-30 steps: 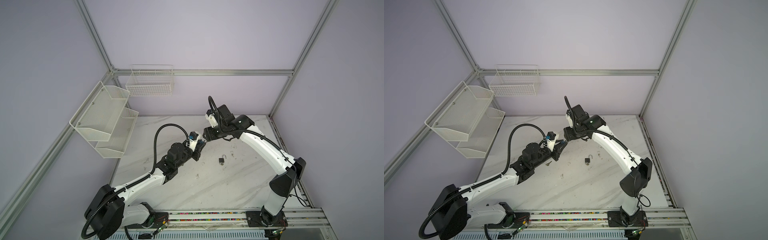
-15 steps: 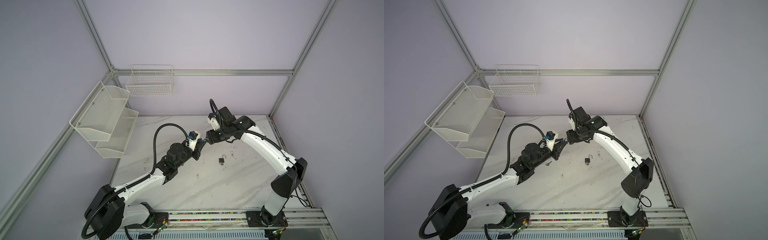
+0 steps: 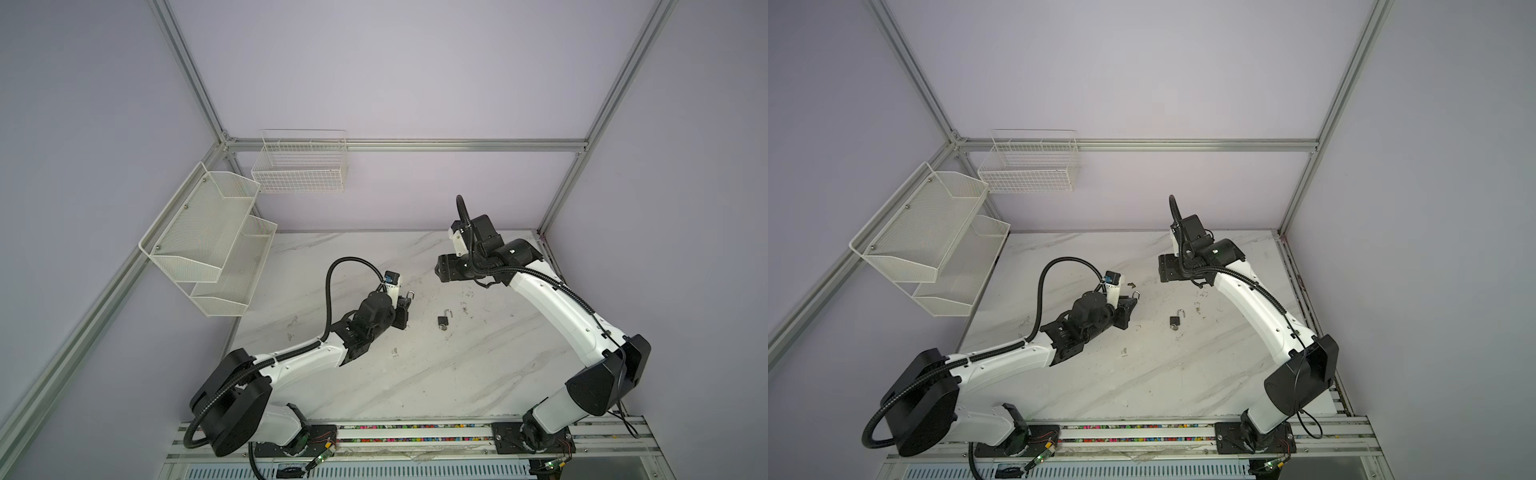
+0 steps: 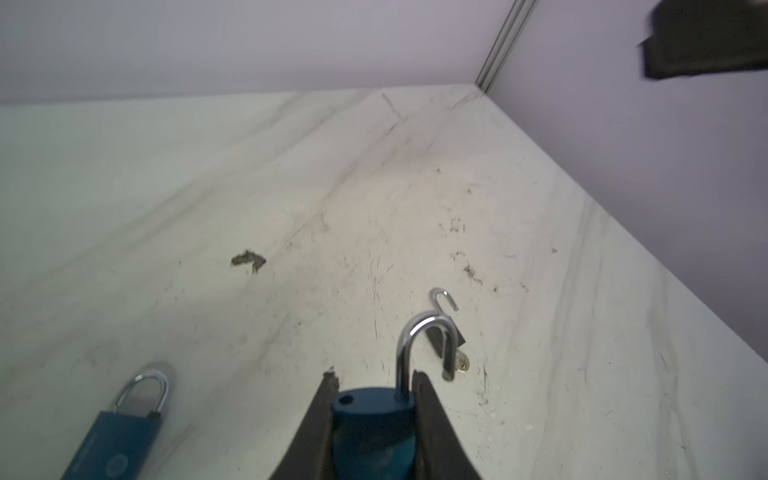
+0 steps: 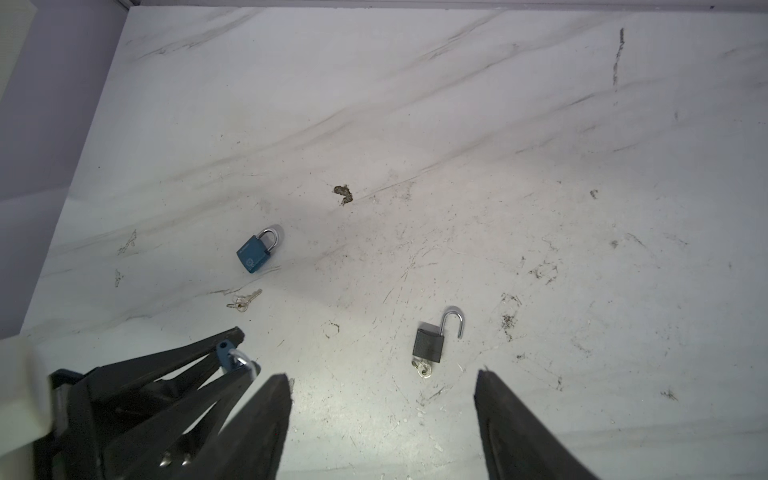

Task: Unlock with the key

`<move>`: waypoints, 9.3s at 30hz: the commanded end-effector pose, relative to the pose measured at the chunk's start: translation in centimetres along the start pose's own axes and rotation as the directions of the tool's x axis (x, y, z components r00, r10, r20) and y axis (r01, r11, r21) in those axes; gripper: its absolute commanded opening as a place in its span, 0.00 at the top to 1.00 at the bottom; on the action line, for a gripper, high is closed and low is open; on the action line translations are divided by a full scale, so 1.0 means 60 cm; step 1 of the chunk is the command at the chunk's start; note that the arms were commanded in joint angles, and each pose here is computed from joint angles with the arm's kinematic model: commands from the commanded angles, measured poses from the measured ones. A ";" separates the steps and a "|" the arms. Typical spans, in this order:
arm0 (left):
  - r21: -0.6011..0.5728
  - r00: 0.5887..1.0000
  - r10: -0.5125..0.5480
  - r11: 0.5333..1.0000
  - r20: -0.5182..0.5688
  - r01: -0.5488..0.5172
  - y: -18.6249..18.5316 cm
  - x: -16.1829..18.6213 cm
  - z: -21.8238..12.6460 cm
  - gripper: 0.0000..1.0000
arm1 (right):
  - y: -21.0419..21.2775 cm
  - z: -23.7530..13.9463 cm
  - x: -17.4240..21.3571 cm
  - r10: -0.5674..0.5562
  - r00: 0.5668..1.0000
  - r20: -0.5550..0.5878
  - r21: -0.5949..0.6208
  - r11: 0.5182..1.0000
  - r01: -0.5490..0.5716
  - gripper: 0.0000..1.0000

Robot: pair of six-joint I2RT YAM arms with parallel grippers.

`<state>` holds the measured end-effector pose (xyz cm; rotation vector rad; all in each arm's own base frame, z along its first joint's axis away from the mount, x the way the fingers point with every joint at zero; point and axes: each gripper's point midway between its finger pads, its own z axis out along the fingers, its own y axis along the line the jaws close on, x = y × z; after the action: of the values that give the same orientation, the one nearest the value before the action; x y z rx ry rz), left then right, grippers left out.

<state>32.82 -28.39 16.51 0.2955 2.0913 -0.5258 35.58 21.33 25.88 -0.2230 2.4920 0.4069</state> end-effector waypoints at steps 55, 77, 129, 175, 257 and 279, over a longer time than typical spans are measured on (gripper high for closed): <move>-0.460 0.805 -0.515 0.815 -0.295 0.352 -0.016 0.088 0.069 0.48 | -0.055 0.018 0.030 0.259 0.955 0.145 -0.223 0.949 -0.224 0.22; -0.463 0.900 -0.426 0.782 0.093 0.418 0.228 -0.094 -0.236 0.40 | 0.183 0.198 0.115 0.189 0.982 -0.006 -0.129 0.974 -0.188 0.27; -0.438 0.755 -0.643 0.647 0.127 0.624 0.349 0.016 -0.285 0.37 | 0.224 0.305 0.320 -0.110 0.978 -0.176 0.259 0.954 0.154 0.34; -0.382 0.739 -0.669 0.665 0.078 0.642 0.337 0.015 -0.256 0.37 | 0.264 0.355 0.314 -0.008 0.982 -0.187 0.160 0.986 0.039 0.79; 0.220 0.655 -0.754 0.648 0.045 0.730 0.092 -0.192 -0.147 0.72 | 0.319 0.069 0.104 -0.195 0.911 0.362 -0.354 0.875 0.329 1.00; 0.215 0.666 -0.743 0.663 0.072 0.717 0.099 -0.191 -0.151 1.00 | 0.320 0.051 0.103 -0.205 0.906 0.370 -0.364 0.865 0.345 0.99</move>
<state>33.89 -18.64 22.68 -0.6273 2.1057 -1.1159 27.80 40.00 22.54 -0.6341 2.0178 0.7660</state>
